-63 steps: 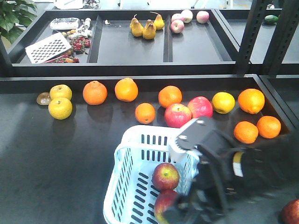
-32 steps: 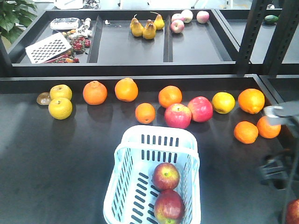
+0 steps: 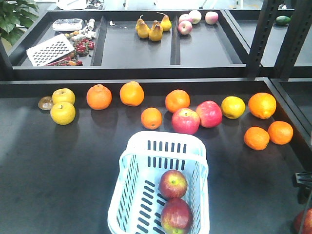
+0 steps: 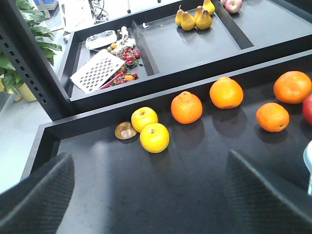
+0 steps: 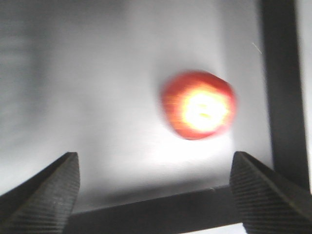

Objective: Pick three apples into basket with both arms
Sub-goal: 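Reach the right gripper down and grasp the third red apple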

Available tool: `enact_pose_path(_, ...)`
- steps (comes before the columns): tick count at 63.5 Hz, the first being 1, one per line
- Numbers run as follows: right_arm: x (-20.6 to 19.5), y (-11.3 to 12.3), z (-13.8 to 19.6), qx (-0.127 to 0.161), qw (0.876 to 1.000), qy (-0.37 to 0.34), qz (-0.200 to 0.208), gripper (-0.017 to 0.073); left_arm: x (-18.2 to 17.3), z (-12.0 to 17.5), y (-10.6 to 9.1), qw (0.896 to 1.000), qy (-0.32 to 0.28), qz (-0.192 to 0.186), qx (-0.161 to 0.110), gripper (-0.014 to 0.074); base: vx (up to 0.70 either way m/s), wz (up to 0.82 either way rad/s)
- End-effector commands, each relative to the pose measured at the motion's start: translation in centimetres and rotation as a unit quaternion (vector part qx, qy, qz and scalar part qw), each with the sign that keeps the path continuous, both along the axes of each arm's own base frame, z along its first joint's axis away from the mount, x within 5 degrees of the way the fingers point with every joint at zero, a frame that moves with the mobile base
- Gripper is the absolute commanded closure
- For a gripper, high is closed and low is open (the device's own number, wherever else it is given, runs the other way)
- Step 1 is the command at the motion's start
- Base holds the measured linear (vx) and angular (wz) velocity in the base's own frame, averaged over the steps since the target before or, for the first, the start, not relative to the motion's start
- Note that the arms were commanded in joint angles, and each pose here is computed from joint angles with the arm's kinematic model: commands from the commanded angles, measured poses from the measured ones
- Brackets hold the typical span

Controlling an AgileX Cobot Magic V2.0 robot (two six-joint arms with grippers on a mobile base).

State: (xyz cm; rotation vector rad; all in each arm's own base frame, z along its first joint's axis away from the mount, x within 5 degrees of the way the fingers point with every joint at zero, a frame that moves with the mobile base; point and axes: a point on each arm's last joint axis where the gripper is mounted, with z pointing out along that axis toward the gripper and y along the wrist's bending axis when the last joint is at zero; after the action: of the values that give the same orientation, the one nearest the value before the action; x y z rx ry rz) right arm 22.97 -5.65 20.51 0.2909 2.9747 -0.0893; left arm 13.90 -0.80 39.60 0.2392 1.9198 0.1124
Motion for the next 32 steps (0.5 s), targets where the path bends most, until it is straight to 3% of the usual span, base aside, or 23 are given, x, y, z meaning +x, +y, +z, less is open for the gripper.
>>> enact_pose_path(1,0.8,-0.9,0.0,-0.003,1.000,-0.021,-0.015,-0.0034,0.0,1.4,0.0,0.999,-0.045,-0.001,-0.006,0.0004,0.00,0.00)
enact_pose_path(32,2.4,-2.2,-5.3,-0.028,0.998,0.054,-0.013,-0.0034,0.0,1.4,0.0,0.999,-0.045,-0.001,-0.006,0.0004,0.00,0.00)
